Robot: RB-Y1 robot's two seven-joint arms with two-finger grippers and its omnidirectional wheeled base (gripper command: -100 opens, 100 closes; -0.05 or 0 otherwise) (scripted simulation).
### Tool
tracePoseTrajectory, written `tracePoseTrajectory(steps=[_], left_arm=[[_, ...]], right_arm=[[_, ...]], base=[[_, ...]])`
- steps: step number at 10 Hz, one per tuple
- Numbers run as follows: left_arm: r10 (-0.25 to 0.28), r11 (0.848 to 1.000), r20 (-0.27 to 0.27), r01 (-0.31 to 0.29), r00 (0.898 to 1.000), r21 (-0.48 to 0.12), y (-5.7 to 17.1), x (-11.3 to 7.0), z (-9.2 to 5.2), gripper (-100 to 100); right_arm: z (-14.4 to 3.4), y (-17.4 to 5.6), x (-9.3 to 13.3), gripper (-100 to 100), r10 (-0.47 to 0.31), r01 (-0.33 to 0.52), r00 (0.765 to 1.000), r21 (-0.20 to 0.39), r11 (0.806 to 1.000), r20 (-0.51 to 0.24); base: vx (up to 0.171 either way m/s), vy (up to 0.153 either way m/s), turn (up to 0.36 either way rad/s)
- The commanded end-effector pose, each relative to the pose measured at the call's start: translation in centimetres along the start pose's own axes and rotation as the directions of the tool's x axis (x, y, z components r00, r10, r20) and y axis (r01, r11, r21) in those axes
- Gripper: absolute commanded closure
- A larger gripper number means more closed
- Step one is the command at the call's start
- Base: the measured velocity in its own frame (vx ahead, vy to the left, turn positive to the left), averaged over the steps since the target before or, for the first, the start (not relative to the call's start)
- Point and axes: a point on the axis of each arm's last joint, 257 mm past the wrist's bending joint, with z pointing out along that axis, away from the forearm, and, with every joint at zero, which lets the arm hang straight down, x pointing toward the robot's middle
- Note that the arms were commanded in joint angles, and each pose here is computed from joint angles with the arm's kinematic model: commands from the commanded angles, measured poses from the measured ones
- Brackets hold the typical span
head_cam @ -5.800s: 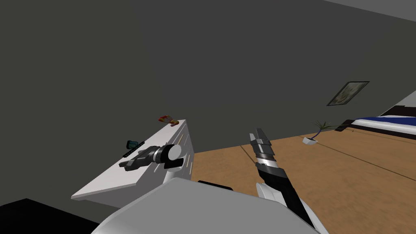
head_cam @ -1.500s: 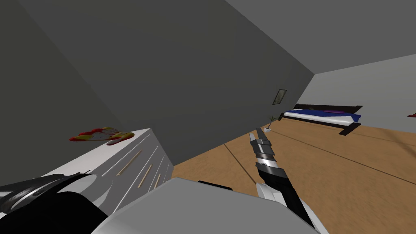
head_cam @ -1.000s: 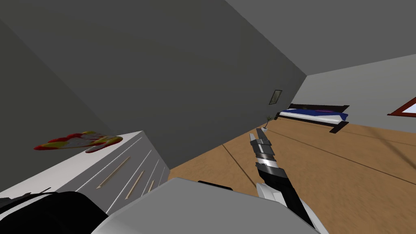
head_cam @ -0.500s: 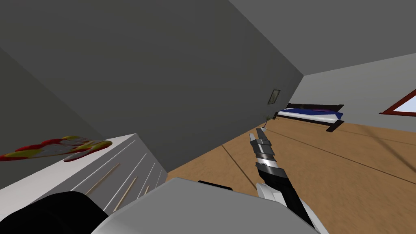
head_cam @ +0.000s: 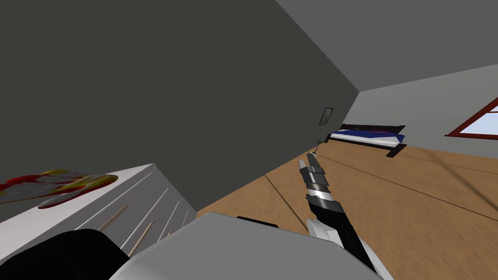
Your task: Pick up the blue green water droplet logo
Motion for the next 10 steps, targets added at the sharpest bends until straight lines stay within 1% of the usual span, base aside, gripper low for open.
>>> tracePoseTrajectory(steps=[1, 2, 3, 4, 5, 6, 7, 8, 9, 10], left_arm=[[-0.021, 1.0, 0.025, 0.021, 0.999, -0.011, -0.7, -1.7, 1.1, -100], [-0.04, 0.999, 0.038, 0.04, 0.998, 0.007, -1.8, -2.3, 1.4, -100], [-0.051, 0.999, 0.053, 0.052, 0.997, -0.006, -1.9, -3.5, 2.2, -100], [-0.074, 0.997, 0.066, 0.074, 0.995, 0.009, -2.9, -4.1, 2.5, -100], [-0.093, 0.996, 0.081, 0.093, 0.992, -0.004, -3.0, -5.3, 3.1, -100], [-0.112, 0.994, 0.091, 0.111, 0.99, 0.014, -3.9, -5.8, 3.3, -100], [-0.145, 0.989, 0.094, 0.146, 0.985, 0.004, -4.2, -6.4, 3.9, -100], [-0.153, 0.988, 0.113, 0.151, 0.982, 0.02, -4.9, -7.5, 4.1, -100], [-0.188, 0.982, 0.123, 0.188, 0.974, 0.015, -5.2, -8.5, 4.6, -100], [-0.195, 0.981, 0.13, 0.193, 0.972, 0.028, -5.8, -9.0, 4.7, -100]], right_arm=[[0.0, 0.0, 0.0, 0, 0.0, 0.0, 1.0, 0.0, 1.0, 0.0], [0.0, 0.0, 0.0, 0, 0.0, 0.0, 1.0, 0.0, 1.0, 0.0], [0.0, 0.0, 0.0, 0, 0.0, 0.0, 1.0, 0.0, 1.0, 0.0], [0.0, 0.0, 0.0, 0, 0.0, 0.0, 1.0, 0.0, 1.0, 0.0], [0.0, 0.0, 0.0, 0, 0.0, 0.0, 1.0, 0.0, 1.0, 0.0], [0.0, 0.0, 0.0, 0, 0.0, 0.0, 1.0, 0.0, 1.0, 0.0], [0.0, 0.0, 0.0, 0, 0.0, 0.0, 1.0, 0.0, 1.0, 0.0], [0.0, 0.0, 0.0, 0, 0.0, 0.0, 1.0, 0.0, 1.0, 0.0], [0.0, 0.0, 0.0, 0, 0.0, 0.0, 1.0, 0.0, 1.0, 0.0], [0.0, 0.0, 0.0, 0, 0.0, 0.0, 1.0, 0.0, 1.0, 0.0]], base=[[0.078, 0.003, -0.037], [0.067, 0.01, -0.015], [0.096, 0.018, -0.031], [0.082, 0.009, -0.017], [0.087, 0.013, -0.021], [0.067, 0.008, -0.014], [0.073, 0.006, -0.021], [0.059, 0.013, -0.009], [0.056, 0.024, -0.014], [0.061, 0.023, -0.009]])
